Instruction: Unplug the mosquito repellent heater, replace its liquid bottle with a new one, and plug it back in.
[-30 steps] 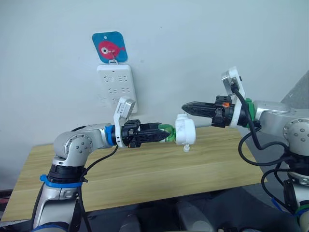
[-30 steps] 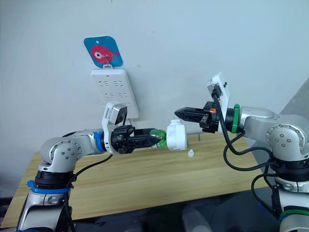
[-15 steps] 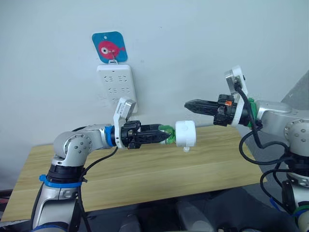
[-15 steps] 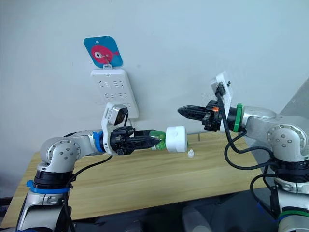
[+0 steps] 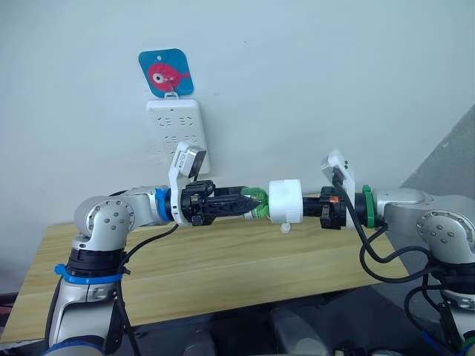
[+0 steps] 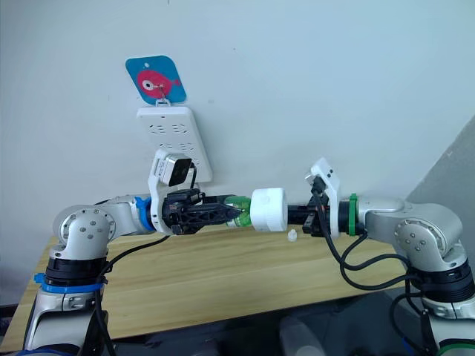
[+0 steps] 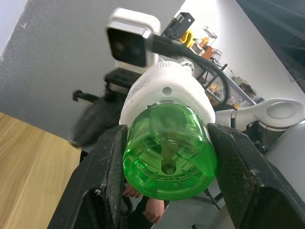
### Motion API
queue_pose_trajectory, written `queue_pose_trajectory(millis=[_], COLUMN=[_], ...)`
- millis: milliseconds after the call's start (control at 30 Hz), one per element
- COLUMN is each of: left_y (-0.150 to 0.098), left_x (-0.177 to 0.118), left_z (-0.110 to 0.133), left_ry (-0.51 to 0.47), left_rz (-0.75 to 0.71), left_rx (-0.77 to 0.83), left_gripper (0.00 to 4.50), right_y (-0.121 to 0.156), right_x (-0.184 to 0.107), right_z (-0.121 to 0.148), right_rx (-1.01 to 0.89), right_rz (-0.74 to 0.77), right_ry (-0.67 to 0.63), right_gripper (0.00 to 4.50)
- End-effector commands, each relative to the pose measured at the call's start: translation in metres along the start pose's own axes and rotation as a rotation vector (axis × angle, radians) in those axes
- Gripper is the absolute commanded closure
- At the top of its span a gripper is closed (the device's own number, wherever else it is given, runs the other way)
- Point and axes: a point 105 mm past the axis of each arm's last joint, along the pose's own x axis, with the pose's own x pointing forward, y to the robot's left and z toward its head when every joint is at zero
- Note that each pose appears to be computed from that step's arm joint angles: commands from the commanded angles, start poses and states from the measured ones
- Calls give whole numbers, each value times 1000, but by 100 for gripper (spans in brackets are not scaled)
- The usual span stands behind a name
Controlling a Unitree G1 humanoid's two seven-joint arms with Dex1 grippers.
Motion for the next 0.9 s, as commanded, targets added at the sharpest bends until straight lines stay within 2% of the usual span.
queue_pose_trajectory(millis=[33, 333, 900], left_y=[-1, 10, 21], left_x=[-1, -2, -2], left_z=[12, 15, 14], left_ry=[-45, -77, -83], left_rz=[9, 72, 133], left_rx=[56, 87, 133], left_gripper=[218, 218, 218], right_y=[28, 44, 48], right_x=[-4, -7, -14], right_z=[6, 15, 39], right_rx=[-10, 31, 98], right_rz=[126, 204, 233], right_ry=[-22, -70, -186], right_gripper=[450, 450, 450])
